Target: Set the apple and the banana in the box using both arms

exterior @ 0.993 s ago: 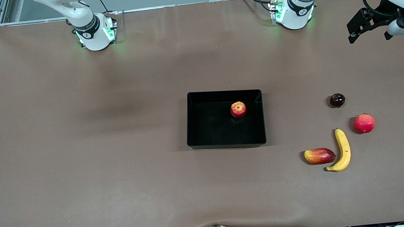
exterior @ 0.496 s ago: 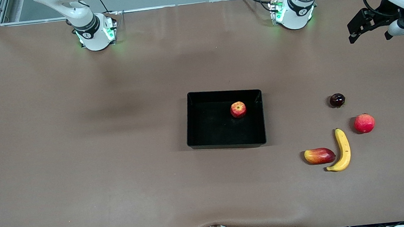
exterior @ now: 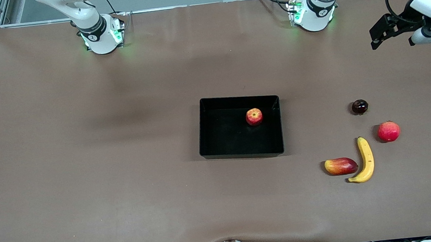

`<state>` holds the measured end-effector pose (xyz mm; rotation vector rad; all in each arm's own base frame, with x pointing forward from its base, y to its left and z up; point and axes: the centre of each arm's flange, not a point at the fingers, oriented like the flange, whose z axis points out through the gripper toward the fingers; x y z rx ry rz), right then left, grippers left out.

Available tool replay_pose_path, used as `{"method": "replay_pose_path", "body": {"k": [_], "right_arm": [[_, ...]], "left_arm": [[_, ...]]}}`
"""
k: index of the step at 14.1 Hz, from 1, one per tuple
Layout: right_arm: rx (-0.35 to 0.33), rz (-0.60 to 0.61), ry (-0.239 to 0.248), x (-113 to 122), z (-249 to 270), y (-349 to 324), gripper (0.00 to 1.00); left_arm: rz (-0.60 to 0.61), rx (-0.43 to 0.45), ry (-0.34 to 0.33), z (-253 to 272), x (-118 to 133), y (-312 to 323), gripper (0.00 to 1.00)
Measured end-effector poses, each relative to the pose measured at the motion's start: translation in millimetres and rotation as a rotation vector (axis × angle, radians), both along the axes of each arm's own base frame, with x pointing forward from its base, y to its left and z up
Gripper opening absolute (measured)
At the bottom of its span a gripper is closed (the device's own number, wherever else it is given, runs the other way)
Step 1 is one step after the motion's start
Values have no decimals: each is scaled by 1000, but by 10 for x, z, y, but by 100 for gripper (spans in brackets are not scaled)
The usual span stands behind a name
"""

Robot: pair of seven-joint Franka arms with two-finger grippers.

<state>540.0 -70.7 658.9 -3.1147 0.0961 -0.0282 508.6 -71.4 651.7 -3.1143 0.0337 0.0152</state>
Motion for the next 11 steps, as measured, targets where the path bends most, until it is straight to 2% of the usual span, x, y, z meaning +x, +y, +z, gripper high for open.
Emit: {"method": "replay_pose_path", "body": {"k": [2,5,8,11], "right_arm": [[0,0,0,0,0,0,100],[0,0,0,1,2,2,100],[0,1,-1,2,4,6,100],[0,1,-1,4,6,7,100]], "left_arm": [[8,1,15,-97,127,60,100],[22,32,17,-493,548,231,100],[43,28,-9,-1228,1113,484,100],[62,39,-33,-2197,1597,863,100]]}}
